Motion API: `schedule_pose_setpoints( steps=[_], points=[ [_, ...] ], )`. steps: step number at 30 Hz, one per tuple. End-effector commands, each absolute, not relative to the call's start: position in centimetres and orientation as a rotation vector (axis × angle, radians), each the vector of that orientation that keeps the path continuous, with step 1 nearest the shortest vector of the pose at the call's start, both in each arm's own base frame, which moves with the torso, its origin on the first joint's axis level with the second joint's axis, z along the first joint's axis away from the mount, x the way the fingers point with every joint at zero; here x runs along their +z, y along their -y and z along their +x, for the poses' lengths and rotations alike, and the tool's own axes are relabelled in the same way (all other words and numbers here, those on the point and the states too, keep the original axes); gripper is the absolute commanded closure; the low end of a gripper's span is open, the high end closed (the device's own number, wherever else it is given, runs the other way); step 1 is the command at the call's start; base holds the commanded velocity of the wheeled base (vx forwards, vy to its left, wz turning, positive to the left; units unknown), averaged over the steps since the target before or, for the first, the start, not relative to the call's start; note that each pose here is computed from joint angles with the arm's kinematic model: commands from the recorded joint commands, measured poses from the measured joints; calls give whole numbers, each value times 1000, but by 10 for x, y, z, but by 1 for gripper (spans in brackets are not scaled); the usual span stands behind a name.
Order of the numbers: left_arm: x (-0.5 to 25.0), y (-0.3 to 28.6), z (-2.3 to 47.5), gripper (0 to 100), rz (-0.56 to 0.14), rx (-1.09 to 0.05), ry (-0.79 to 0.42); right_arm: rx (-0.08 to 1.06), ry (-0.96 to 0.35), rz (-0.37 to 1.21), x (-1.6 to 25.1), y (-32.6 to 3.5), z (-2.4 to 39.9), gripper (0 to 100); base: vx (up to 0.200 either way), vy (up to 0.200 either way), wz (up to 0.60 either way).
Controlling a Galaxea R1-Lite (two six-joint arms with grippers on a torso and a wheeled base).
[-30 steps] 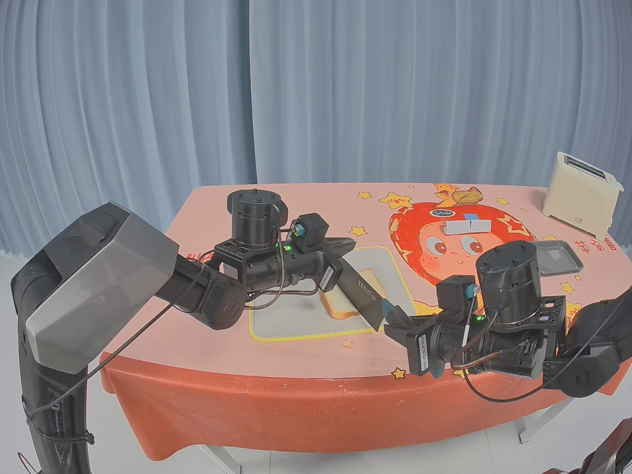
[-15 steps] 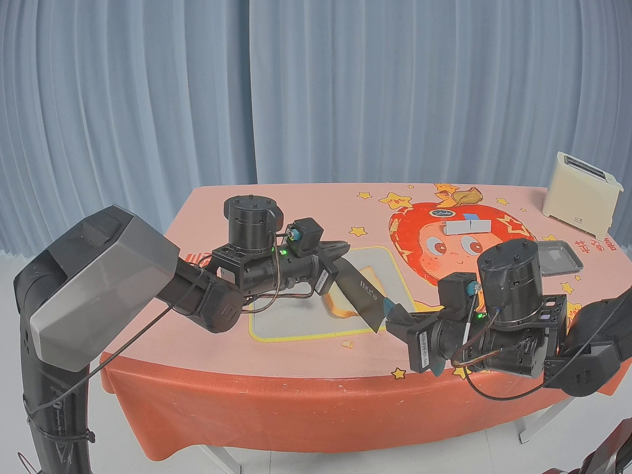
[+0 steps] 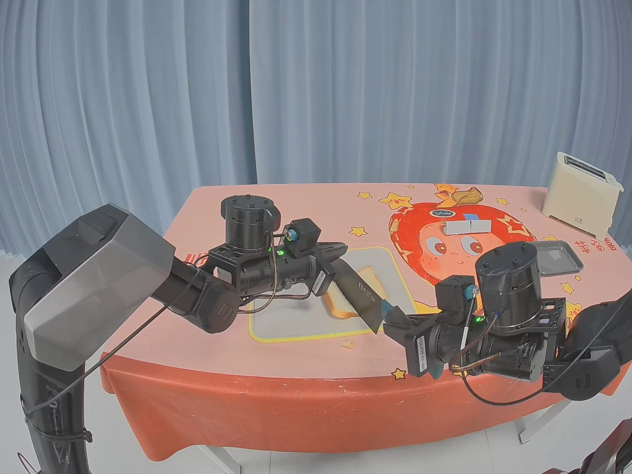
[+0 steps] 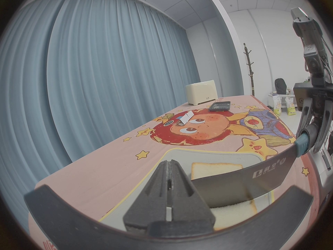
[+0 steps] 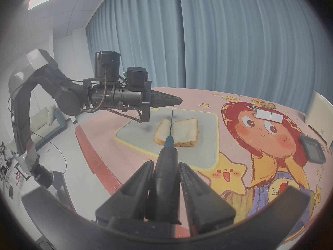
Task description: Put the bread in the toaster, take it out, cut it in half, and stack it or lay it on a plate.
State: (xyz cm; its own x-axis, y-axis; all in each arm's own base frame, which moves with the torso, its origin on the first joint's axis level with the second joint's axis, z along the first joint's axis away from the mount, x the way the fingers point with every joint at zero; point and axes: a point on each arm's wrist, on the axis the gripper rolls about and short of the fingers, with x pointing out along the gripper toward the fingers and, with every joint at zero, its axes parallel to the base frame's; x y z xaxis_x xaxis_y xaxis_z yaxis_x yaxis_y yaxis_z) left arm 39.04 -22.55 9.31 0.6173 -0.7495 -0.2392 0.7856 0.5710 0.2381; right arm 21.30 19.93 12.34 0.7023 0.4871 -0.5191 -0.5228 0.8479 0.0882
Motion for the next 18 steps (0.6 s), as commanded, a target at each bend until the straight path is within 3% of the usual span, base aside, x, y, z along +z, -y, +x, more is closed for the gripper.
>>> schedule_pose_setpoints(
  steps=[1,8,18],
  points=[
    [99,223,385,100,338,-905,-109,574,-559,-76,123,-201,211,100,0,0,0],
    [123,225,383,100,338,-901,-35,539,-533,-106,126,-200,209,100,0,0,0],
    [121,227,382,100,340,-908,-40,540,-533,-143,123,-202,207,100,0,0,0]
  ],
)
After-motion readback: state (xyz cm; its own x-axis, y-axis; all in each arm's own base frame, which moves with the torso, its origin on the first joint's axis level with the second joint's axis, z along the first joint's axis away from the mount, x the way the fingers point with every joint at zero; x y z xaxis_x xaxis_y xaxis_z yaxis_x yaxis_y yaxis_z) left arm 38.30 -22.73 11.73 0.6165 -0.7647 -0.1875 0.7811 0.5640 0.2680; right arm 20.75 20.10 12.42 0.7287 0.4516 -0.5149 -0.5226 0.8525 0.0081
